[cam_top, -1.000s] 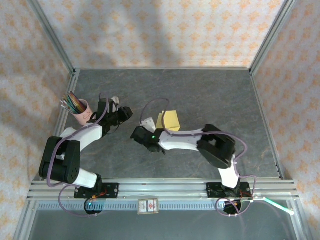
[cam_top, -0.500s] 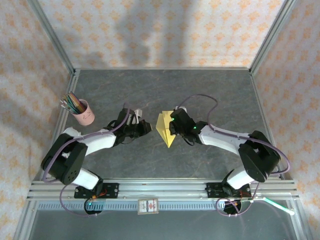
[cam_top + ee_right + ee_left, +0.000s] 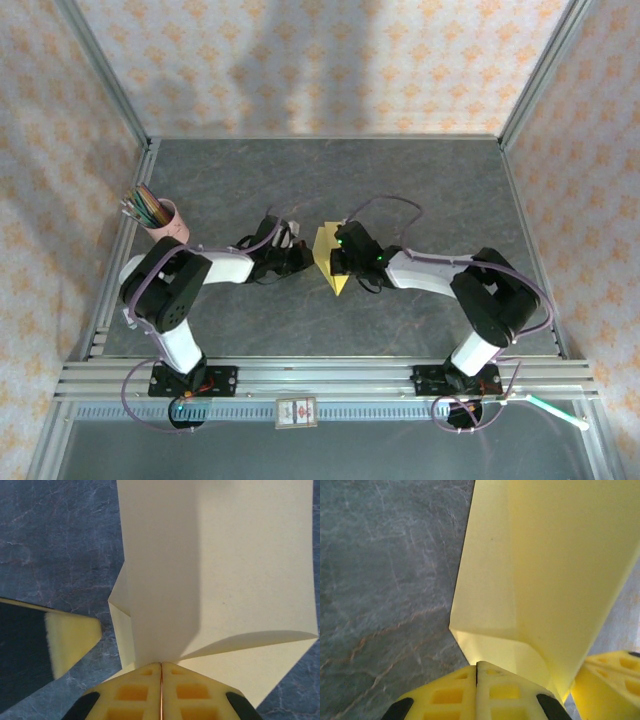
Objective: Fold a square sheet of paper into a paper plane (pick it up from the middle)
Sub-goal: Turn over the paper at the center of the table, then fold the wing for the fifth time at the center of the table.
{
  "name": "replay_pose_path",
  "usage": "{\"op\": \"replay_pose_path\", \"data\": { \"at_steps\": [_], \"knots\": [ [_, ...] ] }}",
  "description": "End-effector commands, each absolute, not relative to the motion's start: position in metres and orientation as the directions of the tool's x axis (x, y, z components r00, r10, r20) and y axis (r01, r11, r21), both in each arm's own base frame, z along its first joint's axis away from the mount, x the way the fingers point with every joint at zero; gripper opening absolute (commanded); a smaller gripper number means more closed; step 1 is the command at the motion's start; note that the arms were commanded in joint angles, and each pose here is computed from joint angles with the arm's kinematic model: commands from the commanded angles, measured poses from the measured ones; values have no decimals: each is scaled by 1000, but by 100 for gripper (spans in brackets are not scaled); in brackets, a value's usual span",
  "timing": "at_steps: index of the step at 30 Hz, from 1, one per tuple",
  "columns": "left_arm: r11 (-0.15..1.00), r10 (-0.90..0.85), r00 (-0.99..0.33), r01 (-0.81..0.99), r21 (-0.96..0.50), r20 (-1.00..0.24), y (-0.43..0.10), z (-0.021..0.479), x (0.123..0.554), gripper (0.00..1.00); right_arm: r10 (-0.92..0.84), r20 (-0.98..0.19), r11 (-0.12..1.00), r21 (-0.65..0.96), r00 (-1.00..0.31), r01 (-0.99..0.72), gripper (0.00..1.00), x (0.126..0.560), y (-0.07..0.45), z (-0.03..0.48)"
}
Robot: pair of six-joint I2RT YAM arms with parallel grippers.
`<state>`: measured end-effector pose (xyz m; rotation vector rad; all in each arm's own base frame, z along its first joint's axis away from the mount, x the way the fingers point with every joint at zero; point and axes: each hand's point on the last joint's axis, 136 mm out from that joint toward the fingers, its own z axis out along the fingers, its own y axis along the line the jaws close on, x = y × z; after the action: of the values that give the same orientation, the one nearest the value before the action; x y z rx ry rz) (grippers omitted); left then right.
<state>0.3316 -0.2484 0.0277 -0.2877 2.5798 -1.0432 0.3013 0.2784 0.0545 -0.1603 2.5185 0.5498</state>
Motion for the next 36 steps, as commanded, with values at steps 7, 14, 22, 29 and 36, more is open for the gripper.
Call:
{"op": "replay_pose_path", "data": {
  "at_steps": [7,14,22,29,36],
  "knots": [
    [713,-291,-923,-34,-701,-251,-257,15,345,0,31,-512,892,401,-858,-207,7,302,286,42],
    [719,-290,-921,-29,-695,-262,-254,15,351,0,50,-494,876,439,-868,-199,6,297,297,37],
    [756,-316,-893,-34,-653,-320,-226,30,362,5,63,-470,883,436,-880,-170,5,292,305,23],
    [743,-351,-871,-35,-668,-344,-210,51,352,8,152,-445,882,464,-882,-82,4,288,304,16],
    [640,-325,-918,-35,-767,-229,-238,53,307,0,362,-382,805,588,-850,79,3,284,300,25]
  ]
}}
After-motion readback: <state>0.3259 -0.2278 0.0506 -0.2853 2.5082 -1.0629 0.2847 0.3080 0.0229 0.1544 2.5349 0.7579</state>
